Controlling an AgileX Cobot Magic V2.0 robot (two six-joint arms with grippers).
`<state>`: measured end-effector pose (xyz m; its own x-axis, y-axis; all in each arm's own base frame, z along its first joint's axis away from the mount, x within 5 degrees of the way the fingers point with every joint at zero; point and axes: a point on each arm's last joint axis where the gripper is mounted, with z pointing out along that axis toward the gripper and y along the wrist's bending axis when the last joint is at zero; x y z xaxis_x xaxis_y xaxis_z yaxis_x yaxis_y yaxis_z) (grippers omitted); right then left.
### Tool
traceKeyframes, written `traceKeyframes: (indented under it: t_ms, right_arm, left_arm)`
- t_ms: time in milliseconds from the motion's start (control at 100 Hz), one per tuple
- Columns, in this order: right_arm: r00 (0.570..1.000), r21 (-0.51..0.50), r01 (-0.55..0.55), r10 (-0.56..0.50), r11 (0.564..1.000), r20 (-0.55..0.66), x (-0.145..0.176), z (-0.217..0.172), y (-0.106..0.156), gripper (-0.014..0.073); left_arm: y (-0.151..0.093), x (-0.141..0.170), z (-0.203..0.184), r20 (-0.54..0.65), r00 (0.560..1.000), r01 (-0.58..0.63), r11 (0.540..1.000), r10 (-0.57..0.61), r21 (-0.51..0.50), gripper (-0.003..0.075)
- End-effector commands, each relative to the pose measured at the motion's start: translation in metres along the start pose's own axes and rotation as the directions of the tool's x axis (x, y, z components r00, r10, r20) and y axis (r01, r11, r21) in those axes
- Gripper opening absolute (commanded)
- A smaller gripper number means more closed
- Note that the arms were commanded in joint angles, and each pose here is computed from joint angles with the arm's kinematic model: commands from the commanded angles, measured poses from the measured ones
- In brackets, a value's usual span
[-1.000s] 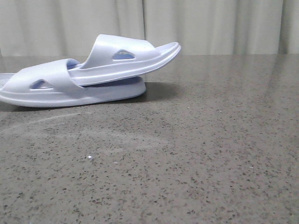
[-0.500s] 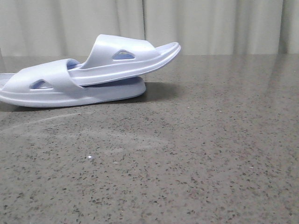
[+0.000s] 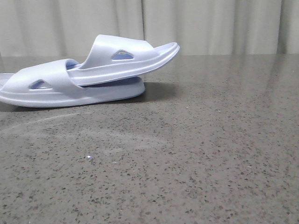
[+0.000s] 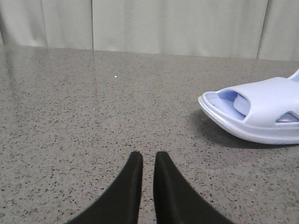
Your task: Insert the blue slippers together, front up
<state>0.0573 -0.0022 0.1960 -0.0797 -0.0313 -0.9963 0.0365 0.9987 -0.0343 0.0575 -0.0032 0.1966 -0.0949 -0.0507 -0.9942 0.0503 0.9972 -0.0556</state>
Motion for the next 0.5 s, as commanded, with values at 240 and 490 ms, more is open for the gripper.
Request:
traceKeyframes:
  t_ms: [240,490]
  right_arm:
    - [0.999,0.013,0.034,-0.034,0.999,0.019,0.0045,-0.0006,-0.0007,-0.0078]
    - [0.999,0.013,0.034,-0.034,0.999,0.023,0.0041,-0.0006,-0.0007,-0.0078]
  left_arm:
    - [-0.0006,-0.0036,0.0012,0.056,0.998,0.007,1.0,-0.007,0.011,0.0015]
    - [-0.0006,-0.0036,0.0012,0.056,0.998,0.007,1.0,-0.007,0.011,0.0015]
